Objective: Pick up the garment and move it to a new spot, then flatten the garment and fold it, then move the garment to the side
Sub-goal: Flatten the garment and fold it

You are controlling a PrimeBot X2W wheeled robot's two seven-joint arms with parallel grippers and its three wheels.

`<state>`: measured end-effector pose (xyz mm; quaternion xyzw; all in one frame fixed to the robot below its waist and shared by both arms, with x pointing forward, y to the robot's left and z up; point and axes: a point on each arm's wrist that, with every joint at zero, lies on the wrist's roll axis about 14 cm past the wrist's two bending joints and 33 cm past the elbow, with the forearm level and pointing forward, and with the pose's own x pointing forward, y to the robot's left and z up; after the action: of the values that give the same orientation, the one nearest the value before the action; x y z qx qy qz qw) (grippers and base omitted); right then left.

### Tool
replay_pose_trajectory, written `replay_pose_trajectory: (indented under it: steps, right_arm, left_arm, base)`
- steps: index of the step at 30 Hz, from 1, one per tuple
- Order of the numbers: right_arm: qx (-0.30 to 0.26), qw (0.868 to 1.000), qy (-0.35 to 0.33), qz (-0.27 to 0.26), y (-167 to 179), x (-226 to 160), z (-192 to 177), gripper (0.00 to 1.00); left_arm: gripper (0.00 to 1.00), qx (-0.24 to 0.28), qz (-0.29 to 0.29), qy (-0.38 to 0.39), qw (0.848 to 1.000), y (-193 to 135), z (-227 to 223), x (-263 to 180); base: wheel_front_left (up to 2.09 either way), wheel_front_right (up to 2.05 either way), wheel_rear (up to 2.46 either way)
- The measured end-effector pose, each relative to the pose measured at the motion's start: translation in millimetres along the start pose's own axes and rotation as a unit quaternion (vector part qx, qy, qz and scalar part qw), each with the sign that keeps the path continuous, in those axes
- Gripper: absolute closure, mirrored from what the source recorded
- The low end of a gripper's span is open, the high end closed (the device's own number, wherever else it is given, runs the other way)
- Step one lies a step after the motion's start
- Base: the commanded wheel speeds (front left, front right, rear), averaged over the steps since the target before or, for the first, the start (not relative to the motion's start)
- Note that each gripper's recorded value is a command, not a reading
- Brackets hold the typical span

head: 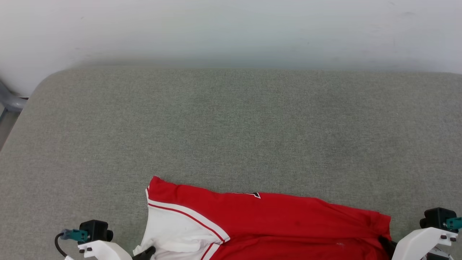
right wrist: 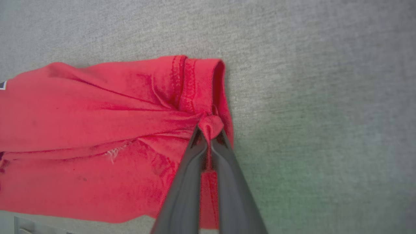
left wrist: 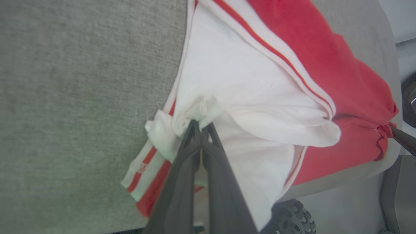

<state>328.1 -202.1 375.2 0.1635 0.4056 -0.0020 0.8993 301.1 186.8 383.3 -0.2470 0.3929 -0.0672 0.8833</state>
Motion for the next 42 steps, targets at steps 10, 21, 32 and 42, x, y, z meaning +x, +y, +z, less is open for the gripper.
replay_pose_trajectory:
  steps: [10, 21, 32, 42]
  right_arm:
    - [0.006, 0.995, -0.097, 0.018, 11, -8, 23, 0.0]
    - [-0.019, 0.99, -0.138, 0.009, 6, -29, 46, 0.0]
    - [-0.052, 0.998, -0.02, -0.021, -12, -19, 30, 0.0]
    - [-0.051, 0.997, 0.055, -0.003, 5, 8, 4, 0.0]
  left_arm:
    - [0.0, 0.0, -0.004, -0.029, 1.0, -8, -4, -2]
    - [0.0, 0.084, -0.018, -0.229, 0.97, -39, 82, -27]
    - [0.0, 0.161, -0.019, -0.405, 0.9, -71, 150, -65]
    - [0.0, 0.177, 0.005, -0.463, 0.868, -71, 166, -86]
  base:
    - [0.0, 0.0, 0.0]
    - [0.0, 0.0, 0.0]
    - [0.0, 0.0, 0.0]
    - [0.0, 0.0, 0.0]
